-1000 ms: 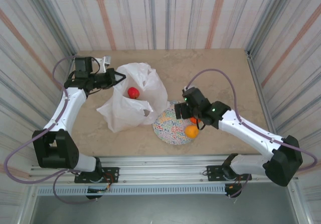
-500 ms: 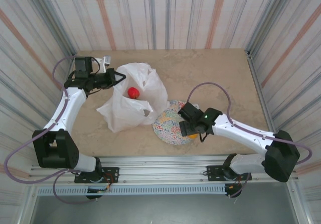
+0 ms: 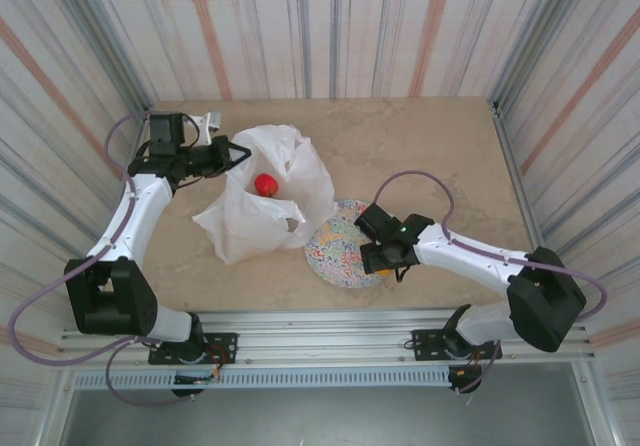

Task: Place the fruits into the plastic bag

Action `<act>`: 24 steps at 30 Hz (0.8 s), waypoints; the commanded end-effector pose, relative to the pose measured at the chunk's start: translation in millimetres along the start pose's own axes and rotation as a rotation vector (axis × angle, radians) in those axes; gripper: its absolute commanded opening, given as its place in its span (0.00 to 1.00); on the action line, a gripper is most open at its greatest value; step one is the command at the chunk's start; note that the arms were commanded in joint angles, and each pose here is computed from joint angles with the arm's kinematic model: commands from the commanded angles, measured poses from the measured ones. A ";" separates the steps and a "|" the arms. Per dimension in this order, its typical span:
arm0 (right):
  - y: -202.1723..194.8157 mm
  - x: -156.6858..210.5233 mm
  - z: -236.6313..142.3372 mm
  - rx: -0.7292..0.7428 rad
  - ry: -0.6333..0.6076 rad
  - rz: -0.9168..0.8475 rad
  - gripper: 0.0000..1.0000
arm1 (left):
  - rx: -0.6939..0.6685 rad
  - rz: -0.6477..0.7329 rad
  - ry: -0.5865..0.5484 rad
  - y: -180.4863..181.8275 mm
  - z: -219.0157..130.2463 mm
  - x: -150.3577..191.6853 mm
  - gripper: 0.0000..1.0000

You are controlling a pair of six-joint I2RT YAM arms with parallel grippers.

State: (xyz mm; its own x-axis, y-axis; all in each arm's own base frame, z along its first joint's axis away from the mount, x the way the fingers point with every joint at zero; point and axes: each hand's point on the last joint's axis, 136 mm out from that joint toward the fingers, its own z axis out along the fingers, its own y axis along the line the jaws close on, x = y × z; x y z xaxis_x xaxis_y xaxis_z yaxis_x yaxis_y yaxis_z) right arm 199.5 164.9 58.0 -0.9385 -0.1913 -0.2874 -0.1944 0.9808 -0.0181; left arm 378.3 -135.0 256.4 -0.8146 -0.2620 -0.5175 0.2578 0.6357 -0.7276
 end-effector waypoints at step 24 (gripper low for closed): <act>-7.0 5.5 21.8 0.025 0.031 -0.029 0.78 | 0.028 0.008 0.017 -7.6 3.0 0.1 0.00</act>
State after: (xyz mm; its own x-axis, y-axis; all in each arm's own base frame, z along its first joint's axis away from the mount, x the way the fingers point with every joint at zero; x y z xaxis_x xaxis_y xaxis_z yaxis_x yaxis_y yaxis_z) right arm 205.2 164.2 42.4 -0.9381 -0.2009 -0.2821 -0.2018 0.9791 -0.0262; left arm 378.0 -137.5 255.0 -0.8183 -0.2569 -0.5142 0.2588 0.6341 -0.7287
